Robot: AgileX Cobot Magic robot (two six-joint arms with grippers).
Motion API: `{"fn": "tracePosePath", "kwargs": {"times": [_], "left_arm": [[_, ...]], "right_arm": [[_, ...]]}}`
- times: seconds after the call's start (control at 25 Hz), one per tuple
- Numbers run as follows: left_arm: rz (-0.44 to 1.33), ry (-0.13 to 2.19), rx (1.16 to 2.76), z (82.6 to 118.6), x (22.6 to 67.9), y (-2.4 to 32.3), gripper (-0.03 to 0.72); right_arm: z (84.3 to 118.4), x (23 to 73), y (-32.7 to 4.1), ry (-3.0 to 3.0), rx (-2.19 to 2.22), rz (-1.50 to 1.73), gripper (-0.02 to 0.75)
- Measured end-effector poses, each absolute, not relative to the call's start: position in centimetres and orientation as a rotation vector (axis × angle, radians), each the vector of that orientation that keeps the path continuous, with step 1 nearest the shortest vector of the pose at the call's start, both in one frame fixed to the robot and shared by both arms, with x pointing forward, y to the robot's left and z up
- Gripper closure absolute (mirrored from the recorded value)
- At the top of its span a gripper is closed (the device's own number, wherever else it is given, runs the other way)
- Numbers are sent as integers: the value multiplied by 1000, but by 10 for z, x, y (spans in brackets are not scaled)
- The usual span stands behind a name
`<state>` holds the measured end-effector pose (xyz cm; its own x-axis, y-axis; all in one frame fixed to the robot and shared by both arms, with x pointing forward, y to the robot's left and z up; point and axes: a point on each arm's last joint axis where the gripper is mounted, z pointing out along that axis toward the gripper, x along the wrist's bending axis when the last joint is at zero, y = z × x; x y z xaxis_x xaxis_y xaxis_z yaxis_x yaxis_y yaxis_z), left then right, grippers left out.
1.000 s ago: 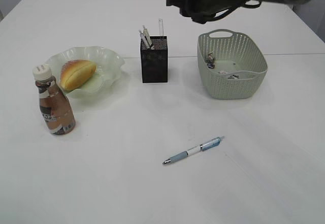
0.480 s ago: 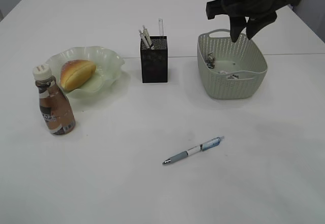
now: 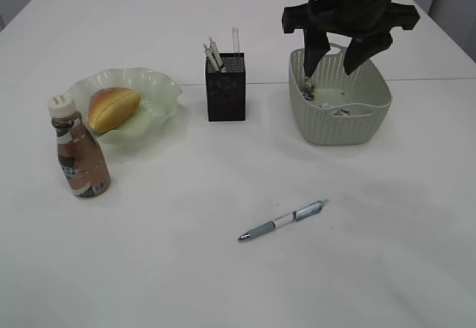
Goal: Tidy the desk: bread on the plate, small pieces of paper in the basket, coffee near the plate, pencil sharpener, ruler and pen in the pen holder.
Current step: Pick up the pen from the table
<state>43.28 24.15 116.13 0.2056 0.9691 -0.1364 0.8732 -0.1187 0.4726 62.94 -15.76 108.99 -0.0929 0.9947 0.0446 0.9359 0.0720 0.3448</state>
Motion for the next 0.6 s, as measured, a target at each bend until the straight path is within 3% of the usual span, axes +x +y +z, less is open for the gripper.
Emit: {"fn": "tracePosePath", "kwargs": {"times": [0.24, 0.6], "left_arm": [[256, 1630, 2085, 1161, 432, 235, 362], [176, 1460, 2229, 1154, 426, 200, 354]], "right_arm": [[1095, 625, -152, 2204, 1969, 499, 269], [1151, 578, -162, 2189, 1937, 709, 269]]}}
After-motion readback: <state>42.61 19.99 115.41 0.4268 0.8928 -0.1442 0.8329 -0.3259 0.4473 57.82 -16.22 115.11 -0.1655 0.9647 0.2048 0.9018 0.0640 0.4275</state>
